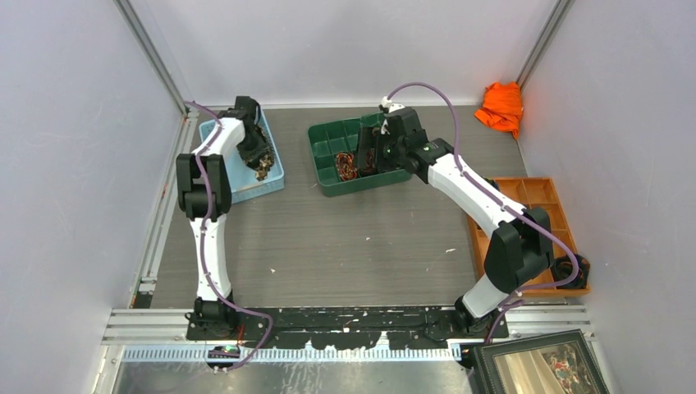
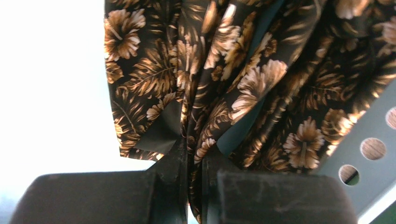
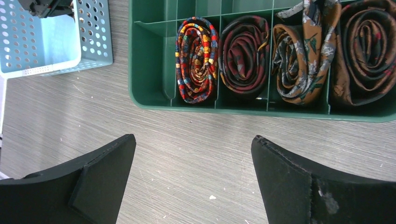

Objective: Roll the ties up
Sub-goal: Pick up the tie from the bin, then move the storage box to the center of the board, then place the tie at the center of the board, then flatten out the tie at the center of the board.

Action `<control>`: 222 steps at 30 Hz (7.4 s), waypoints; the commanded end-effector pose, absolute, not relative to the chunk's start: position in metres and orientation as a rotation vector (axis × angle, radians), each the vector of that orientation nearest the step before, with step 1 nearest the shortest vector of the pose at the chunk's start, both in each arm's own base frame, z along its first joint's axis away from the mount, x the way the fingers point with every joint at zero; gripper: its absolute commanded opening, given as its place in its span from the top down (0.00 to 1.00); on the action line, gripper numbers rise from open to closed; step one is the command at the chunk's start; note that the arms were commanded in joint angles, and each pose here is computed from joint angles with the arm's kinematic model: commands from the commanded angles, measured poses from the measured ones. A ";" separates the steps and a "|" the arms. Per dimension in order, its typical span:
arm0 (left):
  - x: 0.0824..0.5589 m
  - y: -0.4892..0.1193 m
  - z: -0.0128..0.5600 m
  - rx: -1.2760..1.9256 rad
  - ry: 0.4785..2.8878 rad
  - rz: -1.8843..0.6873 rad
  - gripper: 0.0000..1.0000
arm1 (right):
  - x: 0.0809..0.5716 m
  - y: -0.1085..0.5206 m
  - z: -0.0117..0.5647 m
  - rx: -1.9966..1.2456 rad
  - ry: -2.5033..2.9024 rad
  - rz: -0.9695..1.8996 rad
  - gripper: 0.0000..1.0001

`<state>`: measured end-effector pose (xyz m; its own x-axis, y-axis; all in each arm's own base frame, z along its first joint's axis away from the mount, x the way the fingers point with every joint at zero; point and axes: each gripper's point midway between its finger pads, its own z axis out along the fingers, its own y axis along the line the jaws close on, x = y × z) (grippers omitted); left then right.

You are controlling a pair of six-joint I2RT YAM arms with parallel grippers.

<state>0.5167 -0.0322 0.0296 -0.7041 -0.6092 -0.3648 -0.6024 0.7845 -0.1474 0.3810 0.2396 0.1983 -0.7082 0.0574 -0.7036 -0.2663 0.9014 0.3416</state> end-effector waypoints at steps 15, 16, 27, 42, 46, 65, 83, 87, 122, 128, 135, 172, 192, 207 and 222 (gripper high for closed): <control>0.492 -0.055 0.217 -0.736 2.210 -0.271 1.00 | 0.344 0.273 0.160 -0.221 2.400 0.679 0.03; 0.484 -0.057 0.234 -0.719 2.179 -0.279 1.00 | 0.339 0.272 0.150 -0.217 2.427 0.678 0.04; 0.379 -0.087 0.361 -0.558 1.957 -0.431 1.00 | 0.366 0.260 0.073 -0.134 2.666 0.400 0.03; 0.238 -0.105 0.315 -0.456 2.135 -0.552 1.00 | 0.471 0.286 0.132 -0.108 2.518 0.457 0.03; 0.212 -0.117 0.274 -0.432 2.251 -0.593 1.00 | 0.450 0.287 0.186 -0.057 2.362 0.619 0.02; 0.248 -0.263 0.119 0.042 2.733 -0.089 1.00 | 0.304 0.153 0.310 0.080 2.100 0.421 0.00; 0.203 -0.300 0.068 0.174 2.796 -0.102 0.50 | 0.301 0.138 0.277 0.108 2.184 0.296 0.00; 0.211 -0.273 0.109 0.106 2.678 -0.051 0.48 | 0.295 0.146 0.264 0.103 2.215 0.354 0.00; 0.173 -0.089 0.232 -0.337 2.220 -0.060 0.79 | 0.323 0.348 0.062 -1.158 2.475 -0.031 0.06; 0.171 -0.087 0.230 -0.344 2.222 -0.065 0.79 | 0.322 0.339 0.040 -1.190 2.577 0.034 0.38; 0.174 -0.096 0.223 -0.329 2.238 -0.065 0.79 | 0.323 0.321 0.035 -1.087 2.605 -0.006 0.96; 0.264 -0.340 0.117 0.048 2.411 -0.404 0.93 | 0.356 0.149 0.116 0.032 2.559 -0.148 0.47; 0.230 -0.378 0.036 0.136 2.686 -0.482 0.91 | 0.363 0.151 0.117 0.019 2.554 -0.101 0.47; 0.188 -0.230 0.030 -0.130 2.703 0.086 1.00 | 0.370 0.187 0.084 -0.165 2.647 0.016 0.42; 0.186 -0.201 0.044 -0.156 2.649 0.194 1.00 | 0.293 0.203 0.064 -0.183 2.825 0.112 0.42</control>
